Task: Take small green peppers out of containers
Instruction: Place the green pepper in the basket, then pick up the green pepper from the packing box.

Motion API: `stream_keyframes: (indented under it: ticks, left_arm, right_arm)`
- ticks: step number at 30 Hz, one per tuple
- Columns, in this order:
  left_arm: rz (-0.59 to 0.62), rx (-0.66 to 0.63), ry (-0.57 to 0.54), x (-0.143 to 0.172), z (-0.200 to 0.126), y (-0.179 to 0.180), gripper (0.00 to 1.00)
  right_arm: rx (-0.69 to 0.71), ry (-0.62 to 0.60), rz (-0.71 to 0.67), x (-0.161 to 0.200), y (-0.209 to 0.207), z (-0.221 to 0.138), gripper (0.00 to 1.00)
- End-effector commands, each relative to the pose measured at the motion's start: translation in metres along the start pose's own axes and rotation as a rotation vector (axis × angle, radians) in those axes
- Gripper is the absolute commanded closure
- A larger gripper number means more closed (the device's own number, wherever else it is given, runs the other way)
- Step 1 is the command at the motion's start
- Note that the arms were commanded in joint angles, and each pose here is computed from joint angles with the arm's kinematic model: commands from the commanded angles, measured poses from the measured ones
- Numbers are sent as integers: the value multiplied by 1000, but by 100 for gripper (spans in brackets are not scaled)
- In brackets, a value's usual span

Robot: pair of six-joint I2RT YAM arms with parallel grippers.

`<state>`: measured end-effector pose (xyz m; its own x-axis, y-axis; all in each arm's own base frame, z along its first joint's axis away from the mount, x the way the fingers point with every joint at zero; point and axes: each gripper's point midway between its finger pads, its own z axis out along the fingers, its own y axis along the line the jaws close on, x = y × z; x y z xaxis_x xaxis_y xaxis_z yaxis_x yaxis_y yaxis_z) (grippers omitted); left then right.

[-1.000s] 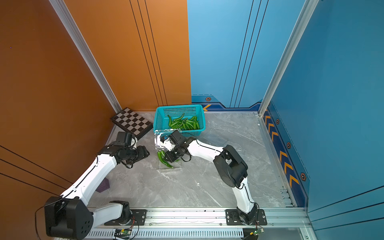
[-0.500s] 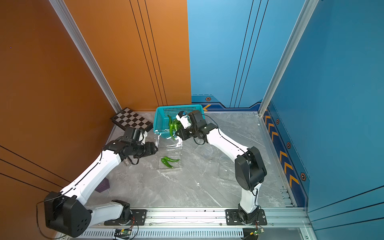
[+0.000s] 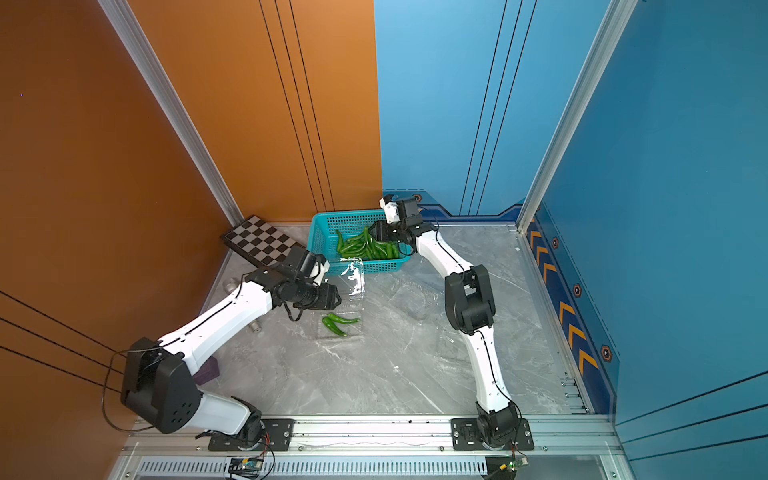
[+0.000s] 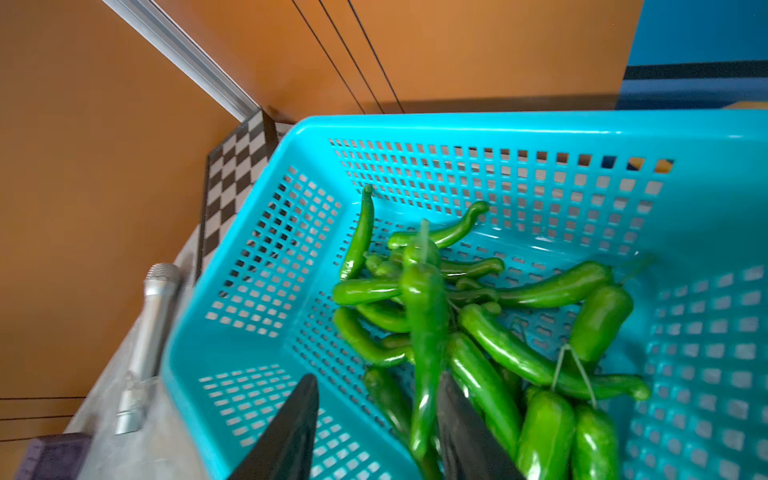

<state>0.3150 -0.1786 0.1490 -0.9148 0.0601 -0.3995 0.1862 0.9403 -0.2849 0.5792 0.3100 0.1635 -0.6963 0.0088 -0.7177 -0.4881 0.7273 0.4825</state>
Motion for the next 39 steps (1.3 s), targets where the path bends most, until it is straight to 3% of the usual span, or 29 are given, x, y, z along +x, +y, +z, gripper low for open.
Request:
stream_keyframes:
  ticks: [1, 5, 9, 15, 19, 27, 33, 39]
  left_arm:
    - [106, -66, 40, 6, 3, 3, 30]
    - [224, -159, 64, 9, 13, 9, 30]
    - [304, -196, 85, 11, 20, 11, 31]
    - [522, -279, 123, 19, 34, 5, 30]
    - [615, -269, 172, 26, 48, -2, 31]
    - [699, -280, 232, 28, 69, -2, 33]
    - [737, -317, 328, 39, 92, 10, 39]
    - [735, -305, 356, 44, 98, 12, 41]
  right_arm:
    - [-34, -45, -9, -25, 16, -13, 43]
    - [-20, -81, -28, -35, 29, -45, 43]
    - [-36, -134, -54, -38, 59, -108, 42]
    - [-7, -163, -12, 4, 67, -175, 41]
    - [19, -169, 31, 38, 64, -204, 41]
    - [81, -160, 112, 83, 46, -229, 41]
    - [89, -161, 127, 89, 43, -240, 41]
    - [101, -160, 134, 90, 39, -244, 41]
